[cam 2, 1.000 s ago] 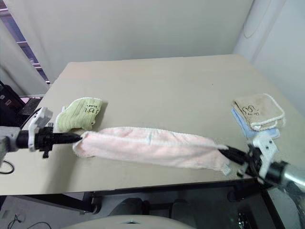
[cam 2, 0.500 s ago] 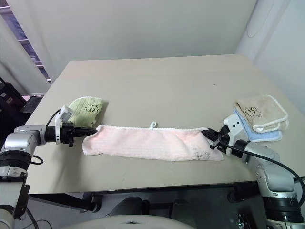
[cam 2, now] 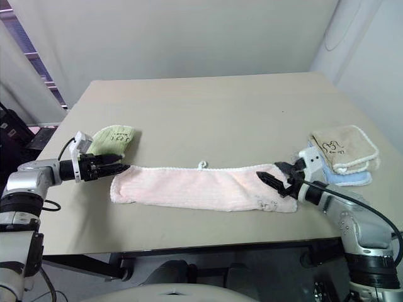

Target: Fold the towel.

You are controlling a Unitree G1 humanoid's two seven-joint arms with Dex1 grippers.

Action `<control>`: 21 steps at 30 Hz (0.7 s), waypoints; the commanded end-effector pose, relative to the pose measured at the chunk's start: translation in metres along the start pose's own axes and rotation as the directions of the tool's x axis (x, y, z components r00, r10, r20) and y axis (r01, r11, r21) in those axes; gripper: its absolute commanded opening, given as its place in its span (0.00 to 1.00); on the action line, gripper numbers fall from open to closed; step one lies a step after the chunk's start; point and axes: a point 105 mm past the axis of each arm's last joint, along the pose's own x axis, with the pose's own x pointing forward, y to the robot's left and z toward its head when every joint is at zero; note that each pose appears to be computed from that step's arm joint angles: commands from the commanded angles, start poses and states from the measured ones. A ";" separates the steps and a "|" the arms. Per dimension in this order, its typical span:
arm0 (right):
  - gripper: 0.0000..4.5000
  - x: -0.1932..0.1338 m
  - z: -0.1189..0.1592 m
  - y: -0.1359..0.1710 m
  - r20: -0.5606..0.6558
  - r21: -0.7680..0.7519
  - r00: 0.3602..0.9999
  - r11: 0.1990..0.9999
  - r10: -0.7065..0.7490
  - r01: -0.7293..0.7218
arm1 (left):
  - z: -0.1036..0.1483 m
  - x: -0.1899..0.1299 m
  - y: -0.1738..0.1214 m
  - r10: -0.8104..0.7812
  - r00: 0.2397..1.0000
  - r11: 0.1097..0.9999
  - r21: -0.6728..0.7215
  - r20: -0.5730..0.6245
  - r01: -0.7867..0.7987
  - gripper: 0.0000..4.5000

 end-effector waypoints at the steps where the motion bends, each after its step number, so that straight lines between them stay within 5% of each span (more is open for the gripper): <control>1: 0.99 -0.016 0.040 0.011 0.163 0.148 0.986 0.988 0.021 -0.045 | 0.023 -0.013 -0.024 -0.113 0.993 0.992 0.052 0.043 0.111 0.98; 5: 0.99 -0.038 0.032 0.022 0.160 0.402 0.982 0.902 0.102 -0.159 | 0.015 -0.011 -0.052 -0.201 0.980 0.976 0.090 -0.004 0.200 0.98; 9: 0.99 -0.058 0.010 0.033 0.150 0.642 0.971 0.729 0.186 -0.239 | 0.004 0.001 -0.076 -0.273 0.961 0.956 0.101 -0.042 0.276 0.98; 21: 0.99 -0.062 -0.046 0.076 0.051 0.834 0.958 0.516 0.283 -0.196 | -0.018 0.037 -0.111 -0.399 0.910 0.906 0.107 -0.113 0.410 0.98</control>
